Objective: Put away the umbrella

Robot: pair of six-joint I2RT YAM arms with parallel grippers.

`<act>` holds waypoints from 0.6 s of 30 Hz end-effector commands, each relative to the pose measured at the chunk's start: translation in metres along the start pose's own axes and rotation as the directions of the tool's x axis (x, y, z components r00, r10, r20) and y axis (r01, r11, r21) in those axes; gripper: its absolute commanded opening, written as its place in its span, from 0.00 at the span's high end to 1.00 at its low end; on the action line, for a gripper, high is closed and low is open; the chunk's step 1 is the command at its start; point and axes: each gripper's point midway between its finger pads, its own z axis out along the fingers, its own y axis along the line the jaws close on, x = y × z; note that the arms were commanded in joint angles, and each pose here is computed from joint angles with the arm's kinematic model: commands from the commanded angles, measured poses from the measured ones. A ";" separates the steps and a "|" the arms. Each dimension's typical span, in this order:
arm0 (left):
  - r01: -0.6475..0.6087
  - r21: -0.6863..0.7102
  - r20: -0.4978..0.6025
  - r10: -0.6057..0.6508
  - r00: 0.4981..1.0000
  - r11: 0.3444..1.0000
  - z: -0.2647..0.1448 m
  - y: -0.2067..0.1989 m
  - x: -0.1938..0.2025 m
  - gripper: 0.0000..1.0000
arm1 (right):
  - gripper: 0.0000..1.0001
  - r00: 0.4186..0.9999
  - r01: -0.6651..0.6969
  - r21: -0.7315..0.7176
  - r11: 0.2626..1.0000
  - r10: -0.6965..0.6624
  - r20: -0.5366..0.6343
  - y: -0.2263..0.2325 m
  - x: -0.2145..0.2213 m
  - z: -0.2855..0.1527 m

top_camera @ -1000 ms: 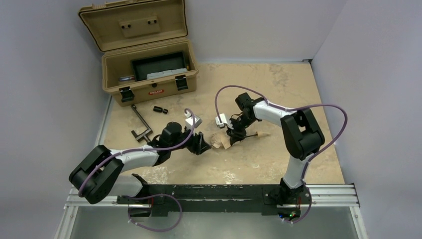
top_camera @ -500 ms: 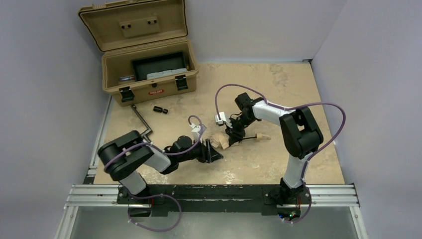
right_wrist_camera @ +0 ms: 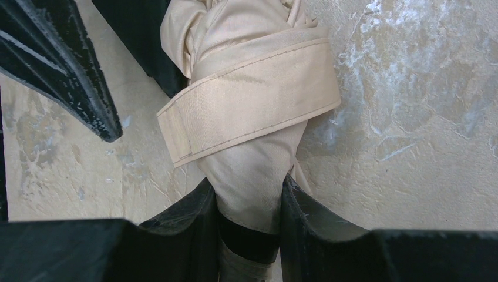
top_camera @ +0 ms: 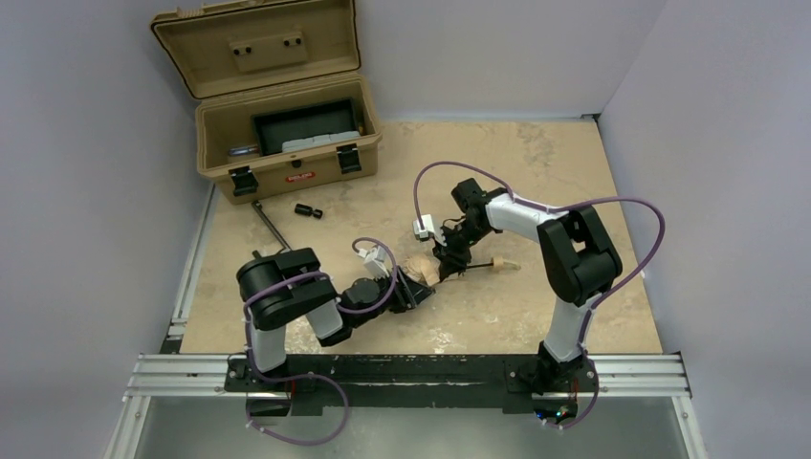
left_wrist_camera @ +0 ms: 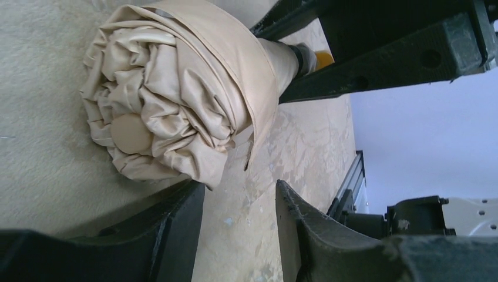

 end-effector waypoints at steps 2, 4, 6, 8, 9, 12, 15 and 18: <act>0.068 -0.021 0.169 -0.064 0.983 0.997 0.010 -0.004 -0.029 0.55 | 1.00 0.968 -0.133 -0.076 0.988 0.114 -0.222 0.031 0.066 0.021; 0.079 0.004 0.176 -0.078 0.981 0.997 0.014 -0.010 -0.031 0.56 | 1.00 0.968 -0.135 -0.075 0.988 0.115 -0.222 0.031 0.066 0.021; 0.092 0.030 0.180 -0.096 0.979 0.995 0.019 -0.017 -0.033 0.56 | 1.00 0.968 -0.135 -0.075 0.988 0.116 -0.222 0.031 0.067 0.021; 0.107 0.048 0.180 -0.114 0.977 0.993 0.022 -0.019 -0.032 0.57 | 1.00 0.968 -0.134 -0.076 0.988 0.114 -0.222 0.031 0.066 0.022; 0.118 0.056 0.178 -0.126 0.976 0.991 0.024 -0.021 -0.032 0.57 | 1.00 0.968 -0.133 -0.075 0.988 0.113 -0.224 0.031 0.066 0.021; 0.134 0.071 0.175 -0.145 0.974 0.988 0.026 -0.025 -0.033 0.58 | 1.00 0.968 -0.132 -0.075 0.988 0.112 -0.224 0.031 0.067 0.021; 0.144 0.082 0.186 -0.157 0.970 0.986 0.025 -0.030 -0.036 0.60 | 1.00 0.968 -0.131 -0.073 0.989 0.112 -0.225 0.030 0.067 0.021; 0.157 0.088 0.207 -0.173 0.963 0.984 0.022 -0.035 -0.042 0.62 | 1.00 0.968 -0.131 -0.073 0.989 0.111 -0.226 0.030 0.067 0.022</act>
